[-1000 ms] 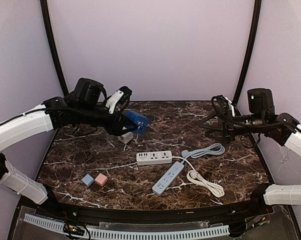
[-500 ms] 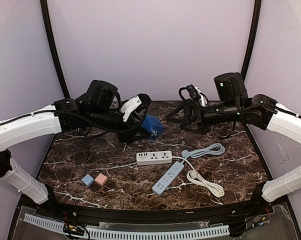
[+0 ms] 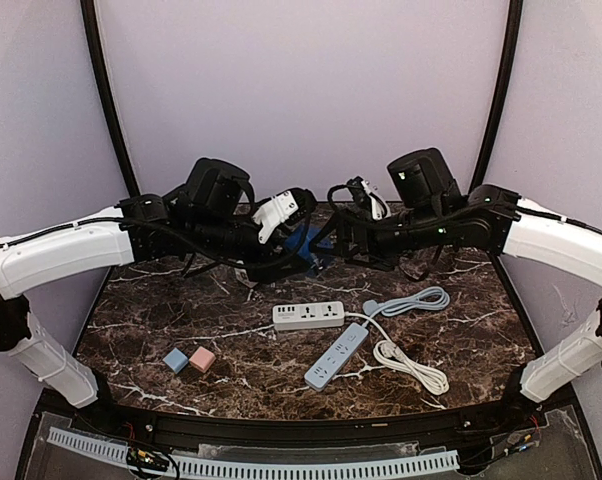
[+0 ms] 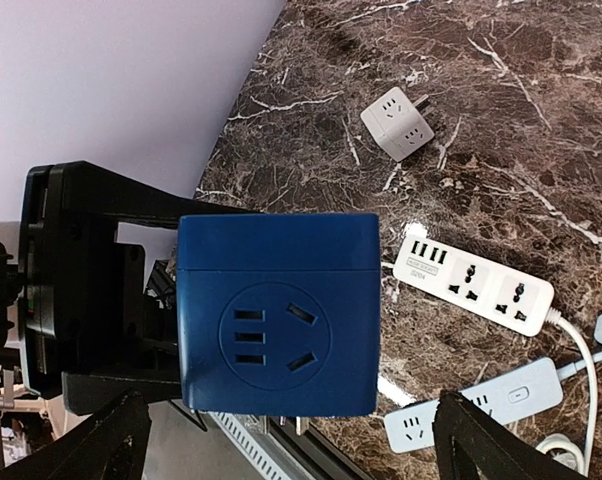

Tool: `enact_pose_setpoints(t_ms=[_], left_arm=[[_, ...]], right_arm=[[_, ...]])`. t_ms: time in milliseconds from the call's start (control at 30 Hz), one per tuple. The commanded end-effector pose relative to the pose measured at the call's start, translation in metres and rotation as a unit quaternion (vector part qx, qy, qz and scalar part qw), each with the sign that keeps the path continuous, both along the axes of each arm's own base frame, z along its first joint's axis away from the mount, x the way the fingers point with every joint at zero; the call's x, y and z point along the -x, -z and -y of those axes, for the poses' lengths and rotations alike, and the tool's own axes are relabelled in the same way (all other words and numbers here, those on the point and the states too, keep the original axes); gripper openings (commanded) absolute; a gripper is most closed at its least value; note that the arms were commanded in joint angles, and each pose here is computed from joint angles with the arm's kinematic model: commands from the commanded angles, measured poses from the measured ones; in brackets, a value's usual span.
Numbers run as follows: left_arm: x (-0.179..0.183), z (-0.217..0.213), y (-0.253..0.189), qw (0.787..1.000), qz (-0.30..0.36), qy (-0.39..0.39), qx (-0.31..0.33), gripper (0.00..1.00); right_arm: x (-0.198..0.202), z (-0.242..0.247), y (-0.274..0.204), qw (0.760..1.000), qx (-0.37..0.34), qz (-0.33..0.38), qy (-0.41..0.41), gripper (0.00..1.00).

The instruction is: Insert the plug

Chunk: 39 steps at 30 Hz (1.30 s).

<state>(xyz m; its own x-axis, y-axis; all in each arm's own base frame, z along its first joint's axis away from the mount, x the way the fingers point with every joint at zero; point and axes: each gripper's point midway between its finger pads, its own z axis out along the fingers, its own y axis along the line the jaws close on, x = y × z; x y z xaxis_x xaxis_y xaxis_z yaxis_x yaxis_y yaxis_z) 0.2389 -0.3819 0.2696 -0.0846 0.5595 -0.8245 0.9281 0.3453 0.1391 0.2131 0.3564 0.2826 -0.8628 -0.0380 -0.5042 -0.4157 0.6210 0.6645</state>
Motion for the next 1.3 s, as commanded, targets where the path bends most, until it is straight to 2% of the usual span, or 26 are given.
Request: enact_pose_setpoints(t_ms=[0,300,1067,1267], left_arm=[[-0.003,0.005,-0.025,0.999,0.031,0.001,0.024,0.06],[-0.004,0.007,-0.026,0.999,0.024,-0.004,0.03,0.06],[-0.002,0.007,-0.032,0.998,0.009,-0.015,0.064,0.07],[0.0,0.007,-0.03,0.998,0.006,-0.012,0.064,0.07]], right_arm=[[-0.002,-0.012,-0.01,1.0,0.001,0.027,-0.005,0.99],[-0.013,-0.014,-0.007,0.999,0.0,0.045,0.029,0.98],[-0.01,-0.023,0.009,0.998,-0.003,0.055,0.02,0.77],[-0.012,-0.024,0.011,0.998,-0.007,0.057,0.025,0.75]])
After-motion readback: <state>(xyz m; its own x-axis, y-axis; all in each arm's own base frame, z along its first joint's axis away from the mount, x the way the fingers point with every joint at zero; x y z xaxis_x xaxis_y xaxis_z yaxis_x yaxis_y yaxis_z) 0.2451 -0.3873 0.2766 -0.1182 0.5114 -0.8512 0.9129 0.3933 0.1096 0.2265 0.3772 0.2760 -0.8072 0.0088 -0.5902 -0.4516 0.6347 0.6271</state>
